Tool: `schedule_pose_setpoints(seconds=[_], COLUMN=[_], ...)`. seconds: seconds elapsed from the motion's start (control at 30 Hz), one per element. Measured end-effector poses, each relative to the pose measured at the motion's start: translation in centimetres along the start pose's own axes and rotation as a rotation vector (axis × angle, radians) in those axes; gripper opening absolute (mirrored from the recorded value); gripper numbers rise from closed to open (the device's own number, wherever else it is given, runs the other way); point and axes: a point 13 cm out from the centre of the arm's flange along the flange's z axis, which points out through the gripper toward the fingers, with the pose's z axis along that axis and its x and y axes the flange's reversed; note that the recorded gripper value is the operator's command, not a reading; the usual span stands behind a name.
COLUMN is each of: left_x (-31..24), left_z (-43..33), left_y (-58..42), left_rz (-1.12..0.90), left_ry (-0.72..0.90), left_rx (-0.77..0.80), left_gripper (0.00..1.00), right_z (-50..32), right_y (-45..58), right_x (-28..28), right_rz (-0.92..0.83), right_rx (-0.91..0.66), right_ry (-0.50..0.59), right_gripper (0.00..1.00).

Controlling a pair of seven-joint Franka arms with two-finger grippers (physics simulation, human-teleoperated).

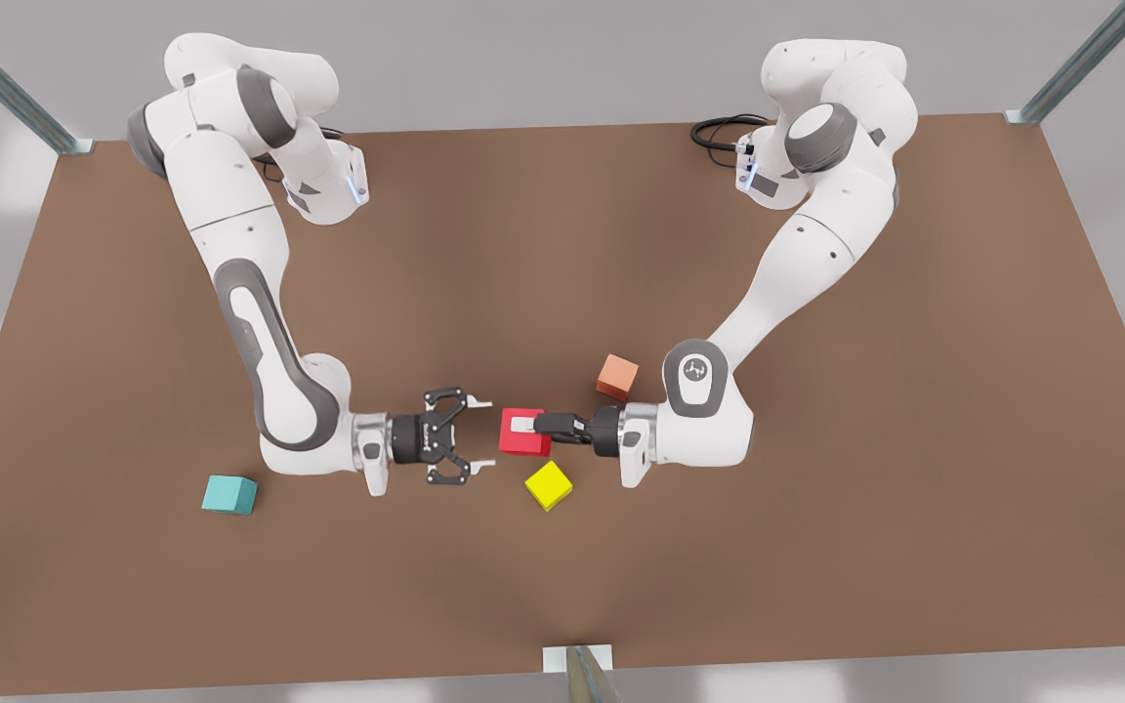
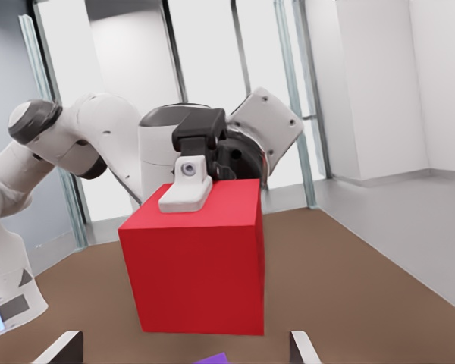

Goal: Pick up red wooden cube and pass to hand red wooden cube and place in blue wooden cube

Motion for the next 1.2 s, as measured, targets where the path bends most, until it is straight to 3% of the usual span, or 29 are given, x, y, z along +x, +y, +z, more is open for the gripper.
schedule_pose_setpoints(seconds=[1.2], left_x=[-0.2], left_z=[1.4], left_y=[-0.4], left_rz=[0.075], left_ry=[-0.039], left_rx=[-0.006], left_gripper=[0.6], right_z=[5.5], right_y=[-0.2], right_x=[-2.2], right_rz=[-0.055], right_rx=[0.013], right_ry=[-0.086], right_gripper=[0.99])
